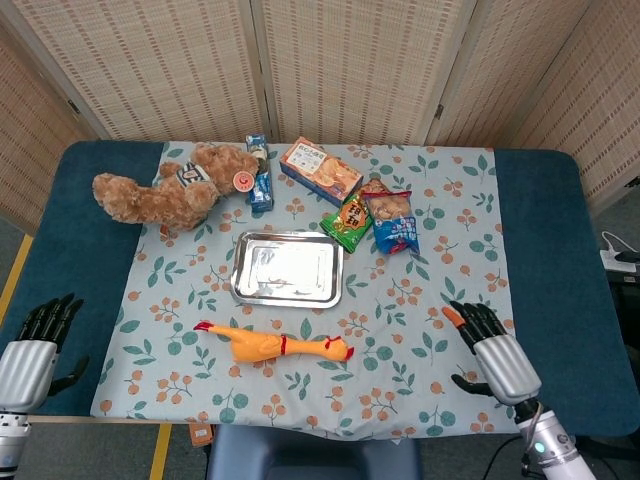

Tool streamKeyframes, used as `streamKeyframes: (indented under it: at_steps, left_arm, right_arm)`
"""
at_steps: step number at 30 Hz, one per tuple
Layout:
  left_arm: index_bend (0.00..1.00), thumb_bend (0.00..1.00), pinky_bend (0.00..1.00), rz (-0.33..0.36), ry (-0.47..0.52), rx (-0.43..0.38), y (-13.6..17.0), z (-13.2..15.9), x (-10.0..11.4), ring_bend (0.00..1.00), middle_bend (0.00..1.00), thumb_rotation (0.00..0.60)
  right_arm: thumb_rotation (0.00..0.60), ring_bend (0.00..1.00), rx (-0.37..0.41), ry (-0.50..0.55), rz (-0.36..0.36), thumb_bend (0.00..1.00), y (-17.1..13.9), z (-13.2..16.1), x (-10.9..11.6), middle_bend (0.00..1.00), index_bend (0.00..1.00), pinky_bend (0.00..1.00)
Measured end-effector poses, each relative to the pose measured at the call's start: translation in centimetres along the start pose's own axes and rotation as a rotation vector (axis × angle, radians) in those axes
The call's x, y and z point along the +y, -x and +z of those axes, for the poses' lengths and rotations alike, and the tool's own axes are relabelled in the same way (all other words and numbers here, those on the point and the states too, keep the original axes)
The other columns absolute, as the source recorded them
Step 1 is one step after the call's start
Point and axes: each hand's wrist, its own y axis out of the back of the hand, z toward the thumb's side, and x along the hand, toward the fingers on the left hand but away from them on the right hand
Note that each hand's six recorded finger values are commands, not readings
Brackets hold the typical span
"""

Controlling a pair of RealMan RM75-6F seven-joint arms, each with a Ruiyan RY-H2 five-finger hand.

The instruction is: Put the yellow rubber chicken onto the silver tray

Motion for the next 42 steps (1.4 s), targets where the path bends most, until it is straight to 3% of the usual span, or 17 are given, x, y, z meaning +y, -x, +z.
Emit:
streamKeyframes:
  at_steps: [3, 7, 13, 20, 28, 34, 42]
  left_arm:
    - [0.0, 0.34, 0.09, -0.002, 0.005, 0.0, 0.0, 0.0, 0.0, 0.0, 0.0, 0.6]
    - [0.0, 0.34, 0.09, -0.01, 0.035, -0.005, 0.0, -0.2, 0.1, 0.0, 0.0, 0.6]
    - [0.0, 0.34, 0.09, -0.024, 0.088, -0.006, 0.3, -1.0, 0.5, 0.0, 0.0, 0.6]
    - [0.0, 0.35, 0.09, -0.012, 0.123, -0.003, 0.9, -1.8, 1.3, 0.0, 0.0, 0.6]
    - [0.0, 0.35, 0.09, -0.004, 0.143, 0.007, 1.3, -2.6, 1.8, 0.0, 0.0, 0.6]
    - [0.0, 0.36, 0.09, 0.006, 0.152, 0.013, 1.6, -3.1, 2.2, 0.0, 0.0, 0.6]
    - [0.0, 0.36, 0.09, -0.003, 0.151, 0.013, 1.5, -3.1, 2.0, 0.0, 0.0, 0.6]
  right_arm:
    - [0.6, 0.0, 0.043, -0.001, 0.015, 0.15, 0.9, 1.9, -0.3, 0.06, 0.13, 0.1]
    - [0.6, 0.0, 0.082, -0.017, 0.023, 0.18, 2.6, 4.3, -1.2, 0.06, 0.15, 0.11]
    - [0.6, 0.0, 0.116, -0.07, 0.049, 0.2, 7.4, 10.6, -6.0, 0.06, 0.27, 0.11]
    - [0.6, 0.0, 0.124, -0.125, 0.107, 0.2, 12.4, 18.0, -11.9, 0.06, 0.29, 0.11]
    - [0.6, 0.0, 0.095, -0.142, 0.118, 0.22, 15.1, 20.3, -14.2, 0.08, 0.33, 0.12]
    - [0.6, 0.07, 0.077, -0.118, 0.106, 0.23, 16.0, 20.6, -14.5, 0.17, 0.5, 0.19]
    - [0.6, 0.28, 0.056, -0.116, 0.076, 0.24, 16.4, 20.3, -14.1, 0.38, 0.76, 0.44]
